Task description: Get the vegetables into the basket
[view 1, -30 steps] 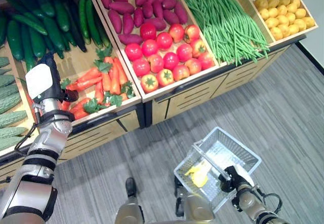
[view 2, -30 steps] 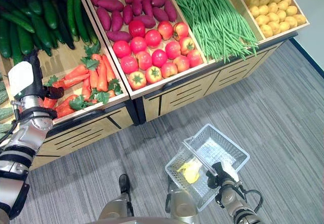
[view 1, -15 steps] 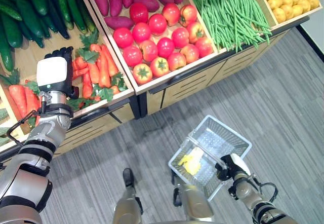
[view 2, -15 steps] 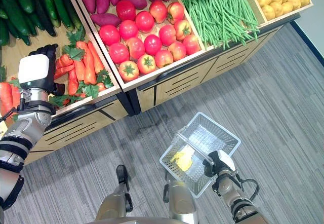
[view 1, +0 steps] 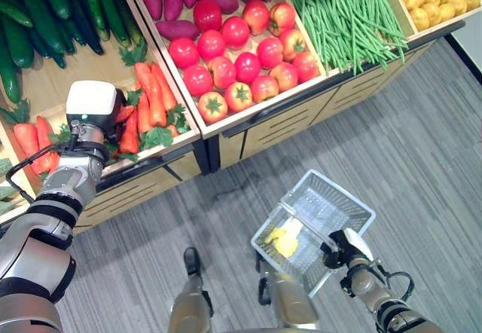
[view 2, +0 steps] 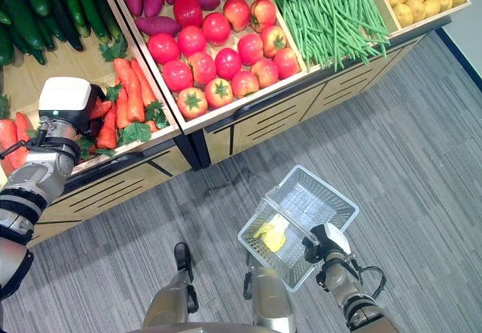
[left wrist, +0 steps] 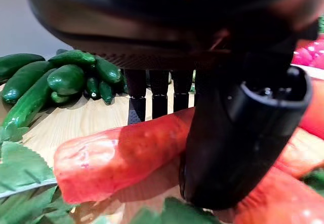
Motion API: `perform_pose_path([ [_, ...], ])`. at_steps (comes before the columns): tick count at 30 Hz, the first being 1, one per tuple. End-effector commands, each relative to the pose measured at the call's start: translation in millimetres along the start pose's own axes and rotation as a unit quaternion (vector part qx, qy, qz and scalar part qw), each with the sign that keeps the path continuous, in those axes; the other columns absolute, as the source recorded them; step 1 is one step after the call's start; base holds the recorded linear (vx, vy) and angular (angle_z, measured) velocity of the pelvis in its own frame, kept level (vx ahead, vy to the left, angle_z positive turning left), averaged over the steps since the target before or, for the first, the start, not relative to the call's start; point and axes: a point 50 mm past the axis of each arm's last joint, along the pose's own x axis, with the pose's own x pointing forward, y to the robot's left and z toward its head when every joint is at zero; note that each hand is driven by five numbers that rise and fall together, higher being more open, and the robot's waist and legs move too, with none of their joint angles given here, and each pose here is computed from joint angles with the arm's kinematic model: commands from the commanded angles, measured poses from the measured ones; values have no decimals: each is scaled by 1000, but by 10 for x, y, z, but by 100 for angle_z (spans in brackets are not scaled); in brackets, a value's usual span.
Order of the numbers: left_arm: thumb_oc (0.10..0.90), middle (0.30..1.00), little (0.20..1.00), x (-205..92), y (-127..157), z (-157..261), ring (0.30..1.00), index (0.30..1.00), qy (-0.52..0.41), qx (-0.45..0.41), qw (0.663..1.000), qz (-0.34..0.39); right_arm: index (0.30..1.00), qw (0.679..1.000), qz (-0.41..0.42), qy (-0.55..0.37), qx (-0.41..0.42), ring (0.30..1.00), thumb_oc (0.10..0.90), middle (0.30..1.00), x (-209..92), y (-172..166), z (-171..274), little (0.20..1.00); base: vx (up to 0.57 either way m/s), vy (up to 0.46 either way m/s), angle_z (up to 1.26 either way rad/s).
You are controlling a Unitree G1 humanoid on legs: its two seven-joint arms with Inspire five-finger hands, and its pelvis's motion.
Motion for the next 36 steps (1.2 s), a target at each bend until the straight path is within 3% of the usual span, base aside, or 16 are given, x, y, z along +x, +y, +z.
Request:
perform_pose_path([
  [1,400,300,300,239,645,-188,300,300,52,-20,986,159,300,999,-16,1,-28,300,400,300,-26,-115,-140,300,0,0,0],
  [9,400,300,300,159,1070,-55,300,300,-11,-87,954,285,300,1000,-17,13,-19,300,400,300,-51,-81,-190,300,0,0,0],
  [13,400,300,300,50,1100,12,300,300,-71,-80,958,267,300,999,-23,32,-13,300,400,300,-83,-122,-300,300,2,2,-1],
  [17,400,300,300,-121,984,68,300,300,-148,-45,969,194,300,998,-29,59,-9,300,400,300,-148,-183,-480,300,14,10,-6],
  [23,400,300,300,-165,927,73,300,300,-168,-41,971,166,300,997,-33,69,-6,300,400,300,-173,-212,-552,300,2,-1,-1],
  [28,400,300,300,-355,954,326,300,300,-257,-120,949,135,300,997,-35,74,3,300,400,300,-202,-219,-598,300,14,-2,-4],
  [36,400,300,300,-538,867,437,300,300,-304,-156,935,95,300,997,-48,67,12,300,400,300,-204,-263,-585,300,13,36,-18],
])
